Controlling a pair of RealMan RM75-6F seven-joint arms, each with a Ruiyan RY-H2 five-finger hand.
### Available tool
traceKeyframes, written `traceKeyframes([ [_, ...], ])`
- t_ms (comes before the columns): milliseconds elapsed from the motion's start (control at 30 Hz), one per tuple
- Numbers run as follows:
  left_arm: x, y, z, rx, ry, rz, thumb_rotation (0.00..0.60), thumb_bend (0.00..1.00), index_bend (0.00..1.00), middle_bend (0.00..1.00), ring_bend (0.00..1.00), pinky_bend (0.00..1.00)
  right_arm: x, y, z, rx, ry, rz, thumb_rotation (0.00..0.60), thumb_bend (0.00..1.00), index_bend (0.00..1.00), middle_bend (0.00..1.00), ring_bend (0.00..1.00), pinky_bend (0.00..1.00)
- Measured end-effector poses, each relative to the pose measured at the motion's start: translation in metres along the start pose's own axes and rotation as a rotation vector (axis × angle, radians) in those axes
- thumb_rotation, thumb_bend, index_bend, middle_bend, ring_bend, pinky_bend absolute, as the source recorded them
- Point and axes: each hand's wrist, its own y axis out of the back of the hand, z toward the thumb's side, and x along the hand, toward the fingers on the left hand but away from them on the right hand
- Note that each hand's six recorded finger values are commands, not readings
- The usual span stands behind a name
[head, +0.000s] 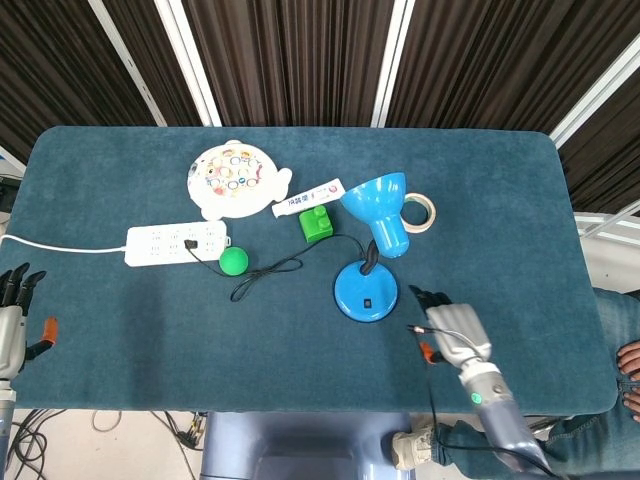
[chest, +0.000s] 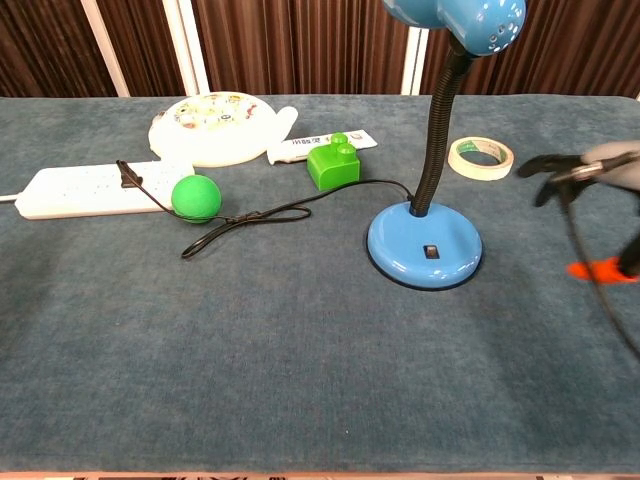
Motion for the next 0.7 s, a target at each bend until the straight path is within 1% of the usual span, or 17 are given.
traceKeyframes([
  [100,0.0,0.0,0.0,0.001,0.002,0.002,0.6,0.45,0.15,0.02,0.0,0.0,0.019,0.002,-0.02,0.014,-0.021,-0.008,0.6,0.35,0.01,0.15,0.14,1.0],
  [200,0.0,0.001,0.0,0.001,0.001,0.005,0.6,0.45,0.15,0.02,0.0,0.0,0.035,0.0,-0.032,0.017,-0.022,-0.032,0.6,0.31,0.01,0.12,0.13,1.0],
  [300,-0.001,0.0,0.0,0.004,0.0,0.004,0.6,0.45,0.15,0.02,0.0,0.0,0.048,0.002,-0.046,0.006,-0.023,-0.1,0.6,0.31,0.01,0.1,0.1,1.0],
  [400,-0.001,0.0,0.0,0.006,0.001,0.004,0.6,0.45,0.15,0.02,0.0,0.0,0.061,0.005,-0.067,-0.016,-0.029,-0.196,0.6,0.31,0.0,0.08,0.06,1.0],
  [433,-0.001,0.0,0.0,0.006,0.002,0.005,0.6,0.45,0.15,0.02,0.0,0.0,0.067,0.005,-0.079,-0.019,-0.042,-0.229,0.6,0.31,0.0,0.07,0.05,1.0],
  [567,0.0,0.0,-0.001,0.011,0.001,0.005,0.6,0.45,0.15,0.02,0.0,0.0,0.087,0.003,-0.117,-0.001,-0.114,-0.311,0.6,0.31,0.0,0.07,0.04,1.0],
  [600,0.0,0.0,0.0,0.012,0.0,0.005,0.6,0.45,0.15,0.02,0.0,0.0,0.089,0.003,-0.123,-0.002,-0.122,-0.324,0.6,0.31,0.0,0.07,0.04,0.93],
  [633,0.0,0.0,0.0,0.012,-0.001,0.006,0.6,0.45,0.15,0.02,0.0,0.0,0.09,0.004,-0.128,-0.001,-0.131,-0.338,0.6,0.31,0.0,0.07,0.04,0.68],
  [667,0.0,0.0,0.0,0.013,-0.002,0.006,0.6,0.45,0.15,0.02,0.0,0.0,0.09,0.005,-0.13,0.003,-0.136,-0.348,0.6,0.31,0.0,0.07,0.04,0.47],
  [700,0.0,0.0,0.0,0.015,-0.003,0.006,0.6,0.45,0.15,0.02,0.0,0.0,0.09,0.006,-0.132,0.008,-0.139,-0.357,0.6,0.31,0.0,0.07,0.04,0.18],
])
